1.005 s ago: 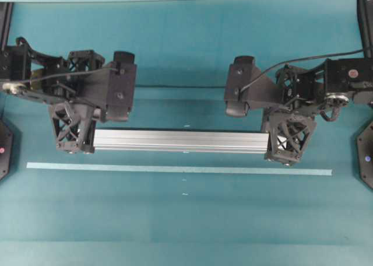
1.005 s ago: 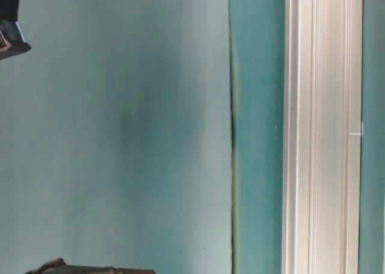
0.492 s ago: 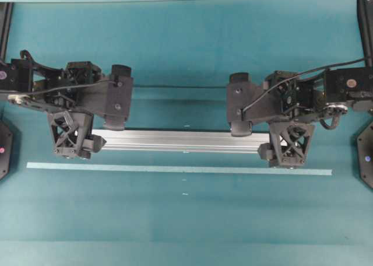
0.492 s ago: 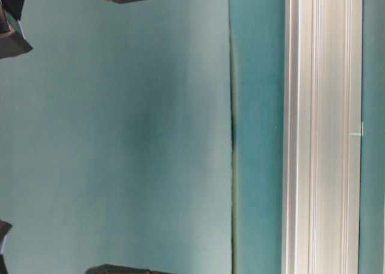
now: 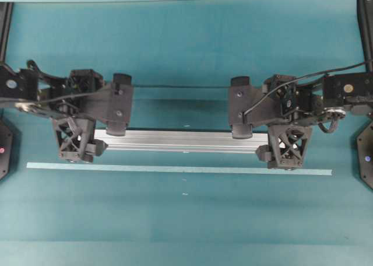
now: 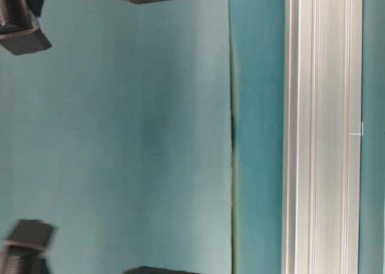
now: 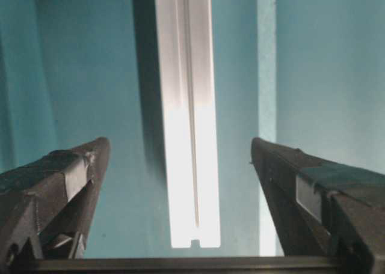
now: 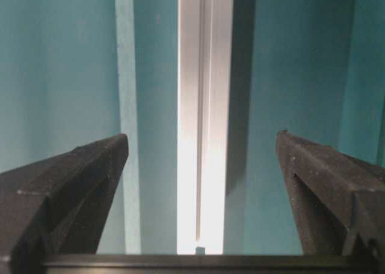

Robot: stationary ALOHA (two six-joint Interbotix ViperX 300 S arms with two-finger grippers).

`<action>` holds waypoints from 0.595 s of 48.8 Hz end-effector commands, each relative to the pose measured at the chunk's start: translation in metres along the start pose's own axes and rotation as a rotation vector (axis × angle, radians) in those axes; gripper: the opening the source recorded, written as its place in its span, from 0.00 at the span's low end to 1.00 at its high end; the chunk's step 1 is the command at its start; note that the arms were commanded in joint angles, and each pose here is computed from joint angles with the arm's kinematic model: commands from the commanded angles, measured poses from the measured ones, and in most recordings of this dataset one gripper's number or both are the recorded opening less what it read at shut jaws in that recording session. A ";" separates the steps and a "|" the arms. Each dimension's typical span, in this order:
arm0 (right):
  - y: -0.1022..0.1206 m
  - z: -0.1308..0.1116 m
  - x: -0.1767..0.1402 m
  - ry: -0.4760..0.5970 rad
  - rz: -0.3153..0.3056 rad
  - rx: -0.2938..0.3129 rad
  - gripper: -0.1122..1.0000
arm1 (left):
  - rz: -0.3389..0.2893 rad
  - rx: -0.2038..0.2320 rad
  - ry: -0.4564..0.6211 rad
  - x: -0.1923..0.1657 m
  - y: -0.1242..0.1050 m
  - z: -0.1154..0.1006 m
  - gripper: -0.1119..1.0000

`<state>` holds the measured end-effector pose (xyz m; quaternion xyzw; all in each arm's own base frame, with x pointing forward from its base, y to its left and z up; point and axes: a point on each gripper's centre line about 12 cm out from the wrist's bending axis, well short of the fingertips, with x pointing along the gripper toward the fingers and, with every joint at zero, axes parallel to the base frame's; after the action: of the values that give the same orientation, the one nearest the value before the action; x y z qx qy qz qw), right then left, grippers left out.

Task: Lift the metal rail with both hands and move it towards you.
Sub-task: 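Lower both open grippers down around the rail ends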

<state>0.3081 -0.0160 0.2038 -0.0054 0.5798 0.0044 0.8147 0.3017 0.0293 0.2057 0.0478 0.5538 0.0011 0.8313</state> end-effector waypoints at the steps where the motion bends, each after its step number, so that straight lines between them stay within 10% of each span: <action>1: -0.001 -0.002 0.008 -0.017 -0.003 0.004 0.99 | 0.005 0.000 -0.024 0.009 0.000 0.000 0.99; 29: -0.004 -0.030 0.069 -0.037 -0.011 0.026 0.99 | 0.010 -0.040 0.005 0.070 0.009 -0.014 0.99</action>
<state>0.3006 -0.0203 0.1351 0.0004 0.5706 -0.0062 0.8212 0.3140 0.0426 0.1396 0.0338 0.5620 0.0155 0.8263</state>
